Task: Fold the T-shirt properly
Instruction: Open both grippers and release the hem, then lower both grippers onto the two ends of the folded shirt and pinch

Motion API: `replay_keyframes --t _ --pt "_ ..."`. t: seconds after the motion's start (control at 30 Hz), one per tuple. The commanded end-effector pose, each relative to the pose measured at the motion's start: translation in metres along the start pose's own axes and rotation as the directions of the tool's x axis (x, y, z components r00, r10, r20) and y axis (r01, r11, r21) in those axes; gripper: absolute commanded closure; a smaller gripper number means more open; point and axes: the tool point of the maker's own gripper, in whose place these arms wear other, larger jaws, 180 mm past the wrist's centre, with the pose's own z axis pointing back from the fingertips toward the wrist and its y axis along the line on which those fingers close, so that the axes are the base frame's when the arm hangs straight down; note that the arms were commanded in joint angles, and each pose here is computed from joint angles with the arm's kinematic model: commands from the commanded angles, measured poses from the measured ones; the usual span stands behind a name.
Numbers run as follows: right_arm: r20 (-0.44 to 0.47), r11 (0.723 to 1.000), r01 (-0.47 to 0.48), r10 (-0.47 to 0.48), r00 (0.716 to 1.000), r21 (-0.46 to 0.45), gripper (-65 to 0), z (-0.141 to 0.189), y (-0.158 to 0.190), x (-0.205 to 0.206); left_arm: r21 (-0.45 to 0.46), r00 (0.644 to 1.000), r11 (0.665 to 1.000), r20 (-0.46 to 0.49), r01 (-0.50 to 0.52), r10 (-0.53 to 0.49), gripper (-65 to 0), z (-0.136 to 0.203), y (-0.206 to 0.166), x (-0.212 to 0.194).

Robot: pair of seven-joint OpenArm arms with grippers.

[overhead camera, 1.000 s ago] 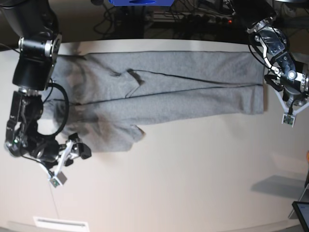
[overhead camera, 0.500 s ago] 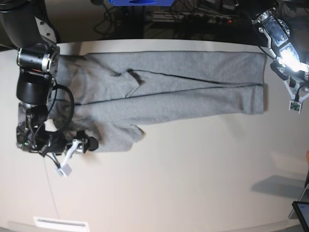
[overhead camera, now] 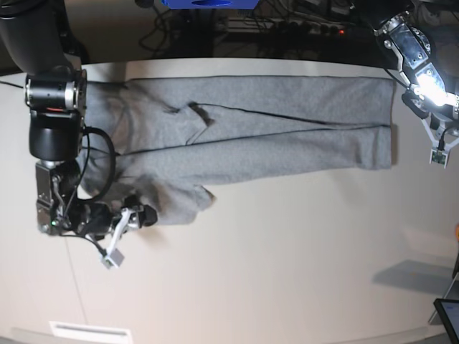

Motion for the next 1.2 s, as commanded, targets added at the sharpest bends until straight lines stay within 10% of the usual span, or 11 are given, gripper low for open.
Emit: replay_keyframes --t 0.0,0.63,1.03,1.17 --pt "0.039 1.000 -0.012 0.012 0.999 -0.015 -45.0 0.009 -0.007 0.018 0.047 1.000 0.999 0.017 -0.008 0.007 0.0 0.005 0.015 0.004" --pt "-0.008 0.999 0.047 -0.047 0.999 0.010 -43.8 -0.003 -0.007 -0.007 0.039 1.000 0.999 0.019 -0.003 0.003 0.0 0.004 0.012 0.006" --pt "-0.010 0.999 0.046 -0.046 0.999 0.010 -1.0 -0.003 -0.007 -0.008 0.038 1.000 0.999 0.018 -0.003 0.002 0.0 0.004 0.011 0.005" --pt "-0.008 0.999 0.044 -0.044 0.999 0.009 0.0 -0.003 -0.007 -0.007 0.037 1.000 0.999 0.018 -0.004 0.003 0.0 0.004 0.011 0.005"
